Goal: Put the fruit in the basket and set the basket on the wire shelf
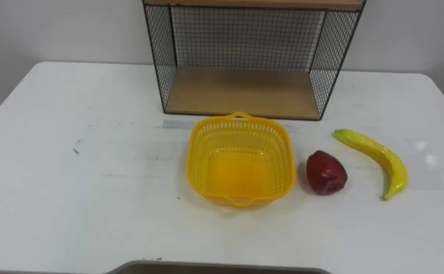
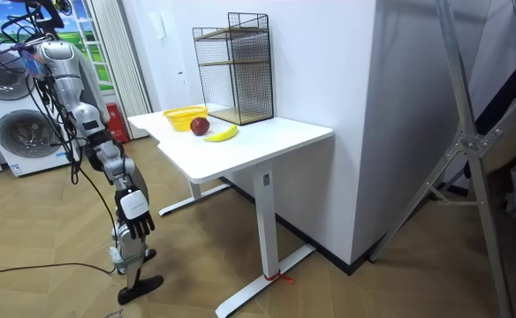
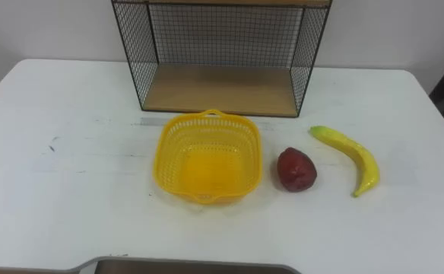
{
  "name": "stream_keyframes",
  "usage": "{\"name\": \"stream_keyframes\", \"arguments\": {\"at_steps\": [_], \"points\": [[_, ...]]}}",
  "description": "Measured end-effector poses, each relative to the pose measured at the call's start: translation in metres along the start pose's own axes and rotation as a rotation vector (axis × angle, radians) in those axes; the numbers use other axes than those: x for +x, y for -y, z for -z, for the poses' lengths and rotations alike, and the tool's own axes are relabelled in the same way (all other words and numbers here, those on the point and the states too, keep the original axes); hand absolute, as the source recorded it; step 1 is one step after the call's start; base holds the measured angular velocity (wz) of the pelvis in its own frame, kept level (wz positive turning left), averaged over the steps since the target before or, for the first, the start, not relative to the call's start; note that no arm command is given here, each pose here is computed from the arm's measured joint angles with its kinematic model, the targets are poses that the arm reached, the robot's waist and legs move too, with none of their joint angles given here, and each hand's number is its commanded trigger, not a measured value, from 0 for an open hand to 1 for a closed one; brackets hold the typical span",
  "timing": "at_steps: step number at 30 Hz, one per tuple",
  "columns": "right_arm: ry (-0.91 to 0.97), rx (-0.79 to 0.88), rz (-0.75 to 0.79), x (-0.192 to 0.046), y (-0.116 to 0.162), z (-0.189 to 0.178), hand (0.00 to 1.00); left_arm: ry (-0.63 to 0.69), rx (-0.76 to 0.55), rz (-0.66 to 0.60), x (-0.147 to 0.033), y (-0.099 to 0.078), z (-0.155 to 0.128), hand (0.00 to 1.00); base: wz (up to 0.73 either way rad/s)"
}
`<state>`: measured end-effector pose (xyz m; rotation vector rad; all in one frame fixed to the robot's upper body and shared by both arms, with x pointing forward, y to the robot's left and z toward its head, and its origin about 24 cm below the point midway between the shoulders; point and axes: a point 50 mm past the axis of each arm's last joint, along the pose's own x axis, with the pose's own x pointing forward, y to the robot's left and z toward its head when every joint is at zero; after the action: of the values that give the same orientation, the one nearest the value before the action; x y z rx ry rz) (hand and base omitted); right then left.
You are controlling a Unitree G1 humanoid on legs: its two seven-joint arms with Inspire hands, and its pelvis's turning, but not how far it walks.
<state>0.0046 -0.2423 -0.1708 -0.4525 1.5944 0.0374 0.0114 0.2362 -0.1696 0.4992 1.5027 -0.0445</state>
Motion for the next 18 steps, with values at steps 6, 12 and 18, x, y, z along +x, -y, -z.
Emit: {"name": "stream_keyframes", "arguments": {"at_steps": [6, 12, 18], "points": [[0.001, -0.001, 0.005, 0.0000, 0.0010, 0.0000, 0.00, -0.001, 0.000, -0.002, 0.0000, -0.0001, 0.0001, 0.00, 0.00], [-0.007, 0.051, 0.033, 0.0000, 0.0022, 0.0015, 0.00, -0.007, -0.019, -0.026, 0.0000, -0.0020, 0.0015, 0.00, 0.00], [-0.023, 0.274, 0.058, 0.0001, 0.0044, 0.0041, 0.00, -0.008, -0.038, -0.054, 0.0001, -0.0061, 0.0023, 0.00, 0.00]]}}
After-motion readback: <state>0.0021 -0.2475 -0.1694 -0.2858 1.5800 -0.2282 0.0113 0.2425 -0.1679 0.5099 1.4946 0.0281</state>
